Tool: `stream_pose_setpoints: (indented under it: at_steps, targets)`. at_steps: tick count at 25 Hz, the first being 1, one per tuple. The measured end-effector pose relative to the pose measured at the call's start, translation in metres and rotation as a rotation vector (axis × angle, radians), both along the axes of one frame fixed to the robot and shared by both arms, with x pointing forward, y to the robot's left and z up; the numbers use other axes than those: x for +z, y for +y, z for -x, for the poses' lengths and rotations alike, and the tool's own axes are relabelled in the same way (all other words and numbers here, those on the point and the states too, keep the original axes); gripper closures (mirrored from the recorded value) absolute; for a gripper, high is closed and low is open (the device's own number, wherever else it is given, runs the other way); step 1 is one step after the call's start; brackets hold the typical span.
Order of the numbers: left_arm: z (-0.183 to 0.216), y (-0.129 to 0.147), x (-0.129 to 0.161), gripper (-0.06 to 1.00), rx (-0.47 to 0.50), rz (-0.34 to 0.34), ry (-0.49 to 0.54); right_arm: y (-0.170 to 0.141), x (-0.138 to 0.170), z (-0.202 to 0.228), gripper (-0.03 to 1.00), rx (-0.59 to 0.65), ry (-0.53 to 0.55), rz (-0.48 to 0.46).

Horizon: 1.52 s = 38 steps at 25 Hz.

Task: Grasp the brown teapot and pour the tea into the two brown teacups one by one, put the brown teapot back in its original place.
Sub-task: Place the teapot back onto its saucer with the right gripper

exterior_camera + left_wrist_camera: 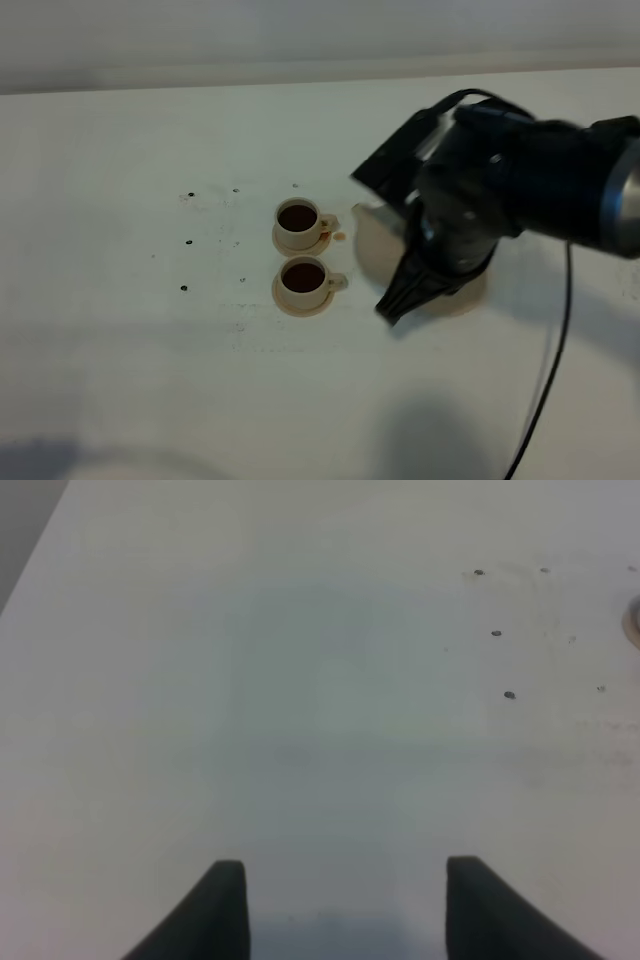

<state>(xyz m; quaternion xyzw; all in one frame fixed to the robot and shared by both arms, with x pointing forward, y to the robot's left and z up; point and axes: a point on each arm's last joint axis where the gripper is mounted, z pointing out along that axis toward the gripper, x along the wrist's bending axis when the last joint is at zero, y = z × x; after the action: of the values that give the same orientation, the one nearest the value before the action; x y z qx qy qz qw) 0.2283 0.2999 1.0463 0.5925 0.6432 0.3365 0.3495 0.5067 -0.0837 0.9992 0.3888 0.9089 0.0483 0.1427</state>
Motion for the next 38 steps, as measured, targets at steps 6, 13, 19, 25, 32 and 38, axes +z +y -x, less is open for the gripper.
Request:
stream_pose_setpoints:
  at_steps: [6,13,19,25,32,38]
  targets:
    - [0.000,0.000,0.000,0.49,0.000,0.000,0.000,-0.036,-0.015,-0.021,0.85,-0.154,0.002,-0.056]
    - [0.000,0.000,0.000,0.49,0.000,0.000,0.000,-0.045,-0.049,-0.009,0.85,-0.198,0.018,-0.121]
    - [0.000,0.000,0.000,0.49,0.000,0.000,0.000,-0.043,-0.067,-0.012,0.85,-0.189,0.015,-0.120]
    - [0.000,0.000,0.000,0.49,0.000,0.000,0.000,-0.044,-0.076,-0.014,0.85,-0.179,0.022,-0.089]
    - [0.000,0.000,0.000,0.49,0.000,0.000,0.000,-0.044,-0.076,-0.014,0.85,-0.177,0.020,-0.088]
    - [0.000,0.000,0.000,0.49,0.000,0.000,0.000,-0.044,-0.076,-0.014,0.81,-0.181,0.023,-0.091]
